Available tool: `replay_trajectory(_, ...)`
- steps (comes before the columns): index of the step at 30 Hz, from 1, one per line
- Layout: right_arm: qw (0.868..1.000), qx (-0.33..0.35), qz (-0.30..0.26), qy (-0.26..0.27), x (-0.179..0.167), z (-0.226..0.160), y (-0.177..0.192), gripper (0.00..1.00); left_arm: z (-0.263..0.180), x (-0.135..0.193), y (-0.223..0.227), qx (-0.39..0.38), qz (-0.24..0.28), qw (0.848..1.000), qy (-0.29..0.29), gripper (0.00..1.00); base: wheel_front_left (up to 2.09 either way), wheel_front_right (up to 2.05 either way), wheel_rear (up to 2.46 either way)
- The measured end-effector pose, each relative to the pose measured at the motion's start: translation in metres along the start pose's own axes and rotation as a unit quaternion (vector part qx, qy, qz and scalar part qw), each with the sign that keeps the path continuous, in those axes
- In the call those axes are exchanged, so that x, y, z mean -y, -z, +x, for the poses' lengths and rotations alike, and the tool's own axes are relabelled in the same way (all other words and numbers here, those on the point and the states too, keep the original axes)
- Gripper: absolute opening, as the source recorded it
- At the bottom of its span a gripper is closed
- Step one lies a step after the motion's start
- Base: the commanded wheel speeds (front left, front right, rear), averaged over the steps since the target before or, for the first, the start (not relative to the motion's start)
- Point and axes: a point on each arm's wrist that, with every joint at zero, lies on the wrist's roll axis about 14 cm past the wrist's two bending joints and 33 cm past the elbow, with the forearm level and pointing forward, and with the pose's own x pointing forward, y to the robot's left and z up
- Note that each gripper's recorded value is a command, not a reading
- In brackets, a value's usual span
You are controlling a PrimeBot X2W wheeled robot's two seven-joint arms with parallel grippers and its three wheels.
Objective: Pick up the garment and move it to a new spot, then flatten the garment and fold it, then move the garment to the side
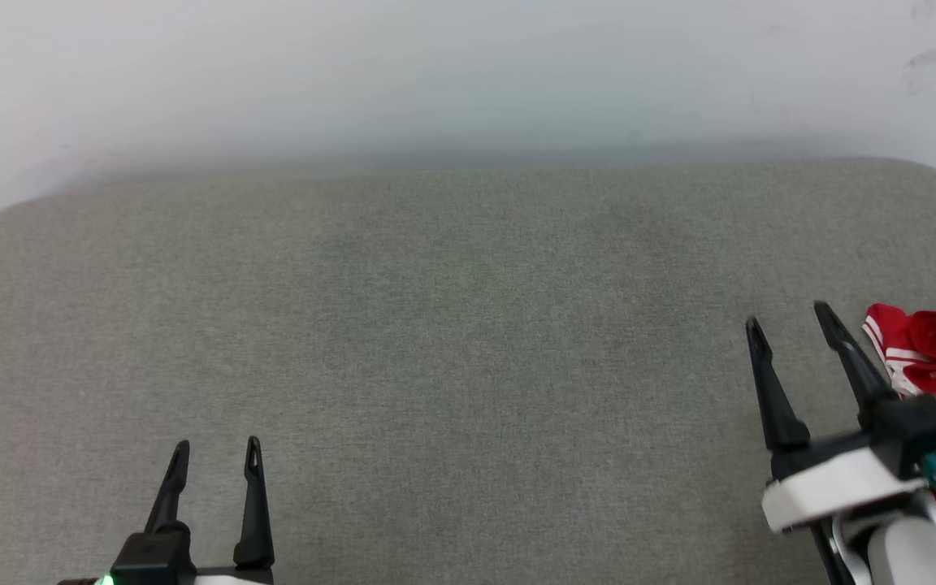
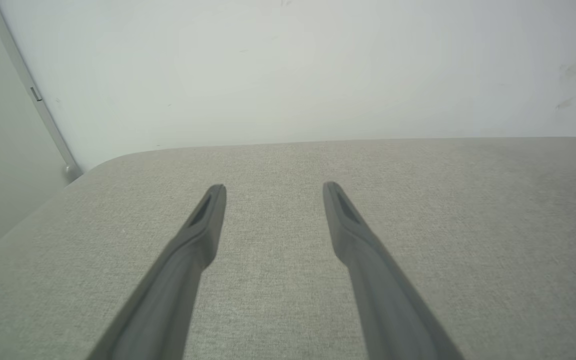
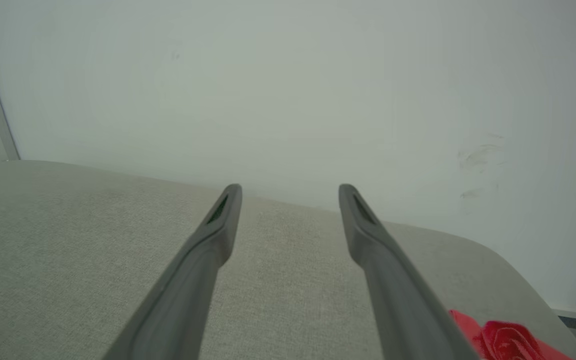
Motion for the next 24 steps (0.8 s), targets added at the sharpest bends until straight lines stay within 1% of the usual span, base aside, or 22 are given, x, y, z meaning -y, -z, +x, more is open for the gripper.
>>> replay_trajectory(9,0.998,-0.028,0.049,0.035,-0.004,-0.049,0.016,1.00,-0.021,-0.004,-0.001,-0.002,-0.006,1.000,-0.006,1.00,0.00,0.00,0.00)
replay_trajectory(18,0.996,-0.030,0.061,0.054,0.000,-0.066,0.015,1.00,-0.028,-0.004,-0.005,0.005,-0.017,1.000,-0.009,1.00,0.00,0.00,0.00)
replay_trajectory(24,0.996,-0.039,0.063,0.056,-0.001,-0.073,0.020,1.00,-0.030,-0.006,-0.006,0.005,-0.020,1.000,-0.011,1.00,0.00,0.00,0.00)
